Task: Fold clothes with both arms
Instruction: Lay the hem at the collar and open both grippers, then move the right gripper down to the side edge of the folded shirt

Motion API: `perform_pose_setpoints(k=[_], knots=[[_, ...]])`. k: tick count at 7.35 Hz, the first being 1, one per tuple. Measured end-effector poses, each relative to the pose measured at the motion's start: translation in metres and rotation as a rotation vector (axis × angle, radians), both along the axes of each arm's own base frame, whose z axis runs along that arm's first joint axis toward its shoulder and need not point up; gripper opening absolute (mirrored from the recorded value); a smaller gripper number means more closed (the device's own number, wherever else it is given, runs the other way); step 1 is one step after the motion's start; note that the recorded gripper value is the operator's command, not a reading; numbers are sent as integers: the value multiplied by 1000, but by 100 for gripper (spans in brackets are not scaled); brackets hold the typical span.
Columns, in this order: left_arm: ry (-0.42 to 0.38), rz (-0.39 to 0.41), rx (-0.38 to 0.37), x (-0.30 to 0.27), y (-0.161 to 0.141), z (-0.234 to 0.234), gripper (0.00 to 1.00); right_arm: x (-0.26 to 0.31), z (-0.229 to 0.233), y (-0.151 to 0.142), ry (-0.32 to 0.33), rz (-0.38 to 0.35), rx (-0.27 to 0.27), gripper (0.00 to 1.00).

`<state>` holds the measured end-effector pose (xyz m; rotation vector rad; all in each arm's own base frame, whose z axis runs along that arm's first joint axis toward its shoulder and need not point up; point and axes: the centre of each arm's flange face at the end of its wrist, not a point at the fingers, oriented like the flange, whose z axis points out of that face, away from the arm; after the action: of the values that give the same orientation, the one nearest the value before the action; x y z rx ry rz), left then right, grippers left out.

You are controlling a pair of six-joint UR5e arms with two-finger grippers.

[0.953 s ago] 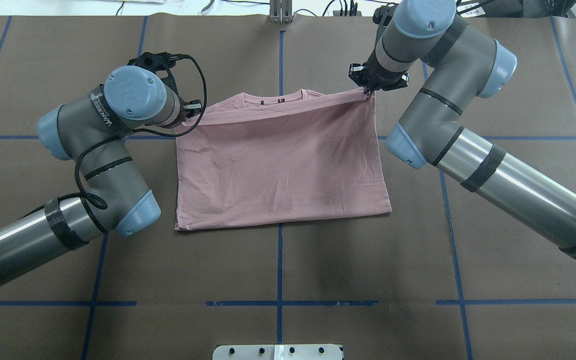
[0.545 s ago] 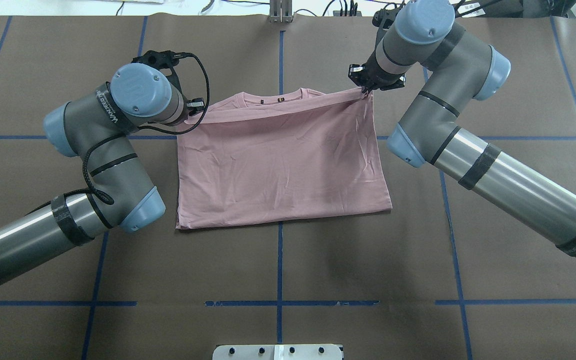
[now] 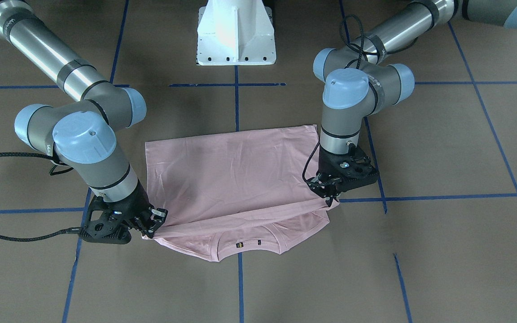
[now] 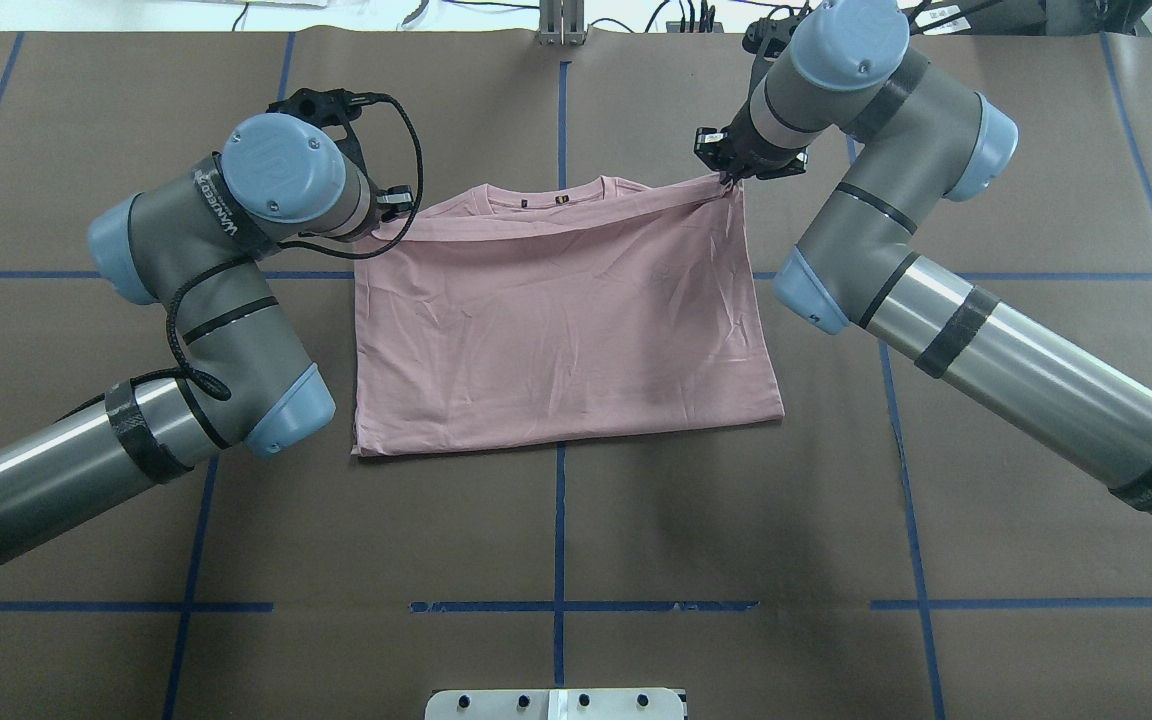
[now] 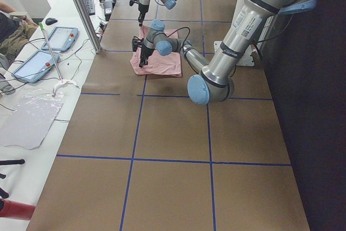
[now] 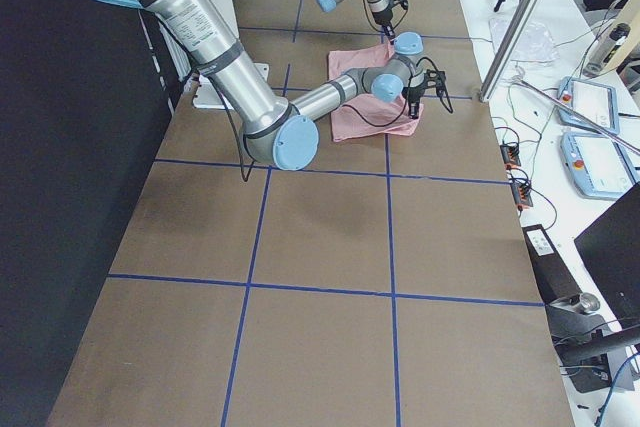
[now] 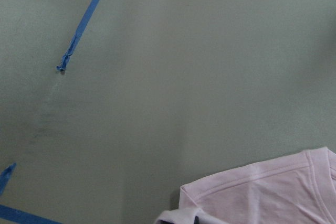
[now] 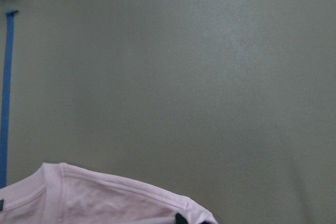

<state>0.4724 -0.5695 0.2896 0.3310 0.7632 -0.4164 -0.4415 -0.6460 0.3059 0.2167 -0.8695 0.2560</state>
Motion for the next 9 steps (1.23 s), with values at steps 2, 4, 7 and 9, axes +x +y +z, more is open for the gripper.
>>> perform_pose_setpoints(k=[2, 4, 7, 9], knots=[[3, 2, 2, 2, 1, -2, 98, -2, 0, 2, -7, -9, -3, 100], [2, 3, 1, 2, 1, -1, 100, -5, 5, 5, -4, -18, -8, 100], [21, 11, 9, 1, 3, -13, 100, 1, -4, 15, -38, -39, -14, 100], [60, 34, 11, -3, 11, -28, 100, 22, -7, 62, -87, -77, -30, 100]])
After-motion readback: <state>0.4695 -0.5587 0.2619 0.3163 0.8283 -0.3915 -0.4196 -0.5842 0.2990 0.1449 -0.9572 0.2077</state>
